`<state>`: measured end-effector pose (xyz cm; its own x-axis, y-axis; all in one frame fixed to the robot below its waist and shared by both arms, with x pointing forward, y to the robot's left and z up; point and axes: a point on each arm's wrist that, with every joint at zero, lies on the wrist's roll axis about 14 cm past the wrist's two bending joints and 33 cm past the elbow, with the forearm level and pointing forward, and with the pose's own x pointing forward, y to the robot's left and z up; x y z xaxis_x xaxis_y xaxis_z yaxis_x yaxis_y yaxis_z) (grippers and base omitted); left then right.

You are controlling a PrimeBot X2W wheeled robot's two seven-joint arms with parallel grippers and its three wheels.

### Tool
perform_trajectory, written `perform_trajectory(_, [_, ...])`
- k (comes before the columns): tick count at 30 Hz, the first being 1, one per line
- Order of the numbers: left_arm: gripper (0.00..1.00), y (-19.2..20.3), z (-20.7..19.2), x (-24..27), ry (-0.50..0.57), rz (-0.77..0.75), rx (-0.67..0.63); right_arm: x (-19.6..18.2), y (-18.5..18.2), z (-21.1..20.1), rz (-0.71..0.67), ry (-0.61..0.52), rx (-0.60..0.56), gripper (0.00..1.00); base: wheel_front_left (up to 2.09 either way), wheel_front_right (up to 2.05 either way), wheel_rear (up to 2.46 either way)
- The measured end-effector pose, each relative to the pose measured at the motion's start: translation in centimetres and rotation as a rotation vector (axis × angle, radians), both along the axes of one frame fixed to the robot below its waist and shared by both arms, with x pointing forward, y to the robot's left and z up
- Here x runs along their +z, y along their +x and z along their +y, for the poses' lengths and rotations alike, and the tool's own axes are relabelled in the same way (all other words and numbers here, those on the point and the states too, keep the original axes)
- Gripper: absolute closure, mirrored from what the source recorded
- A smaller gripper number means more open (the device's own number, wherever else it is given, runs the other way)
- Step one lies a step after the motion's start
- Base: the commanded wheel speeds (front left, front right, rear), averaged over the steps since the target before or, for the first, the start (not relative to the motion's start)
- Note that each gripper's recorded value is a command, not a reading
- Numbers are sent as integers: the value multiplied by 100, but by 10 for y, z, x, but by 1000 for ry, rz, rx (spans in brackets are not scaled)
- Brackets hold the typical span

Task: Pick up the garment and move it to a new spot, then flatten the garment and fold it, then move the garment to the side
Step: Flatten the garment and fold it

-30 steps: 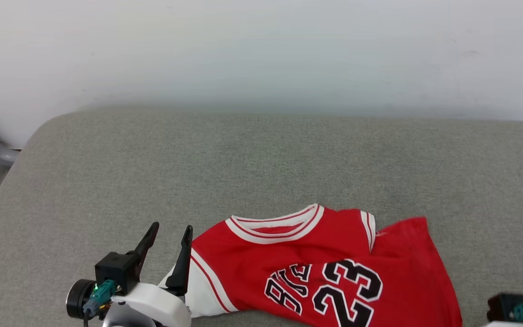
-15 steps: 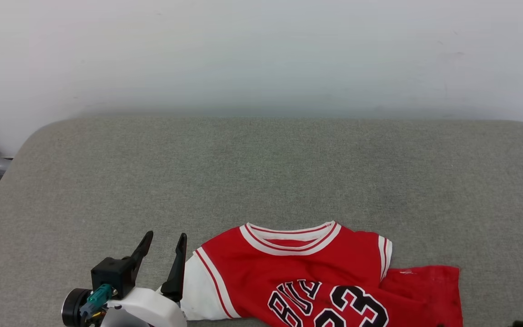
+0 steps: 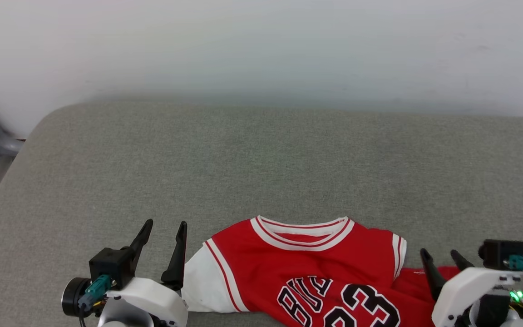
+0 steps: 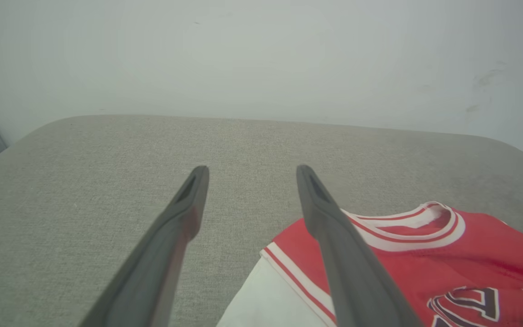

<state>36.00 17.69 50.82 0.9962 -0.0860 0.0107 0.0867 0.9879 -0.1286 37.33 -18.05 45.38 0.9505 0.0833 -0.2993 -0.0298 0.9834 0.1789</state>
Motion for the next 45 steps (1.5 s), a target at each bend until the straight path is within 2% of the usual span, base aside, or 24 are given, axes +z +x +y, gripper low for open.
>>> perform_trajectory(1, [0,2,1,0,-2,-1,3,-16,8,13,123,-16,65,0,0,0,0])
perform_trajectory(9, [0,13,13,-6,-14,8,37,-45,31,42,453,-108,266,0,0,0,0])
perform_trajectory(18, [0,19,25,-18,-12,39,71,-85,25,62,680,-117,354,0,0,0,0])
perform_trajectory(19, [0,19,26,-20,-11,43,74,-89,23,63,700,-112,356,56,0,0,0])
perform_trajectory(20, [0,18,26,-22,-11,47,77,-90,23,65,708,-108,361,100,0,0,0])
perform_trajectory(23, [0,19,27,-24,-15,51,83,-83,31,68,652,-100,362,100,0,0,0])
perform_trajectory(26, [0,20,27,-22,-15,47,83,-61,48,63,528,-122,336,100,0,0,0])
perform_trajectory(30, [0,20,22,-17,-13,29,67,-12,79,31,342,-189,255,100,0,0,0])
perform_trajectory(36, [0,18,15,-12,-17,14,46,28,89,-28,258,-280,113,100,0,0,0])
perform_trajectory(39, [0,19,12,-14,-18,17,36,22,83,-49,287,-289,53,100,0,0,0])
perform_trajectory(43, [0,21,10,-21,-18,36,29,-14,66,-59,376,-236,8,100,0,0,0])
perform_trajectory(44, [0,22,10,-23,-18,42,28,-23,62,-58,390,-217,2,97,0,0,0])
perform_trajectory(45, [0,23,10,-24,-18,46,27,-30,60,-56,395,-201,-2,70,0,0,0])
